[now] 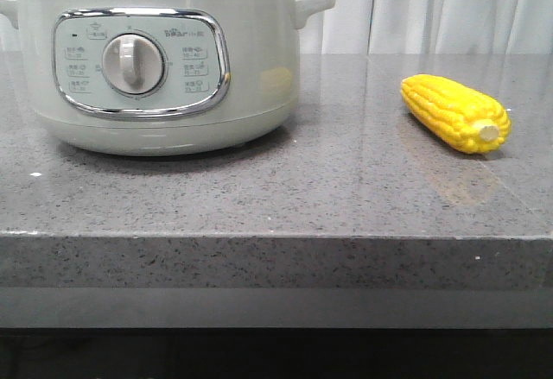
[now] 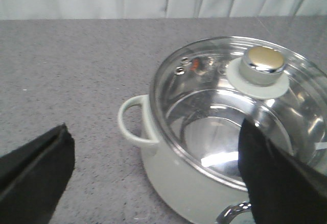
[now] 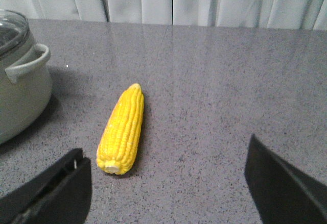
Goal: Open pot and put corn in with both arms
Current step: 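Grasp the glass lid knob with the left gripper, then lift the glass lid off the pot with the left gripper, then lower the right gripper onto the yellow corn cob and grasp it, then lift the corn with the right gripper and carry it over the pot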
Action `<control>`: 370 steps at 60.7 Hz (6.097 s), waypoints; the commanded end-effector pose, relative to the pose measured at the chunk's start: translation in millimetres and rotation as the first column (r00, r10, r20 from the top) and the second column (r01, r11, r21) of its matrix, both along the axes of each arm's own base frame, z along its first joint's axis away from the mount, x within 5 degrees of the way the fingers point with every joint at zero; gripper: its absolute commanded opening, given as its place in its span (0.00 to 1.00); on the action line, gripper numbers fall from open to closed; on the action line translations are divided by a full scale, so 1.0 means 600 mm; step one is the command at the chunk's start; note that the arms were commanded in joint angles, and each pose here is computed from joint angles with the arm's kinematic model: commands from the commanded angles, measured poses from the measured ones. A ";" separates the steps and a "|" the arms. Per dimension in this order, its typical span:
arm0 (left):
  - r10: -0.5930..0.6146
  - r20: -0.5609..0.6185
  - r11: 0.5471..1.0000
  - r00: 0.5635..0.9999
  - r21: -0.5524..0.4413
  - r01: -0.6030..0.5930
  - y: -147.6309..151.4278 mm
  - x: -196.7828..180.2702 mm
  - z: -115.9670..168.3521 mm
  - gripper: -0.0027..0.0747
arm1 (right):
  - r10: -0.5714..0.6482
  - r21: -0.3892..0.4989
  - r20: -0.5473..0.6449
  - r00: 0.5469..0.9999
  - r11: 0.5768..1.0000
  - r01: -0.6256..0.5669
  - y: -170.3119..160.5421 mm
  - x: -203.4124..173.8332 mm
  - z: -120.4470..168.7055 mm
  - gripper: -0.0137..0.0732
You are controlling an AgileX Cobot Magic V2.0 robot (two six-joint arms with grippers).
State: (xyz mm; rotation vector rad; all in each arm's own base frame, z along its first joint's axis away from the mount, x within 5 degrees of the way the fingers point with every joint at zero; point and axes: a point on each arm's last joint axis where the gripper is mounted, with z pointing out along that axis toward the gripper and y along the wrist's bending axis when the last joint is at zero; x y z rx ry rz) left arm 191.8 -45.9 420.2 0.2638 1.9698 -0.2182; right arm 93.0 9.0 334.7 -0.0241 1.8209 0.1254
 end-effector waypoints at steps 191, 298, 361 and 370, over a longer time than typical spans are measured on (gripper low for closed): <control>-0.278 -0.070 0.960 0.958 0.014 0.280 -0.070 -0.050 0.052 0.31 | -0.017 -0.014 0.038 0.999 1.000 0.017 -0.003 0.024 0.019 0.88; -0.281 0.075 0.955 0.957 -0.073 0.286 0.040 -0.302 -0.071 0.31 | 0.184 0.106 -0.477 0.859 0.983 -0.152 0.102 0.420 -0.025 0.39; -0.281 0.075 0.955 0.957 -0.073 0.286 0.040 -0.302 -0.071 0.31 | 0.613 0.036 -0.291 0.734 0.774 -0.632 0.413 0.429 0.083 0.56; -0.281 0.075 0.955 0.957 -0.073 0.286 0.040 -0.302 -0.071 0.31 | 0.612 0.035 -0.277 0.740 0.776 -0.629 0.414 0.430 0.085 0.68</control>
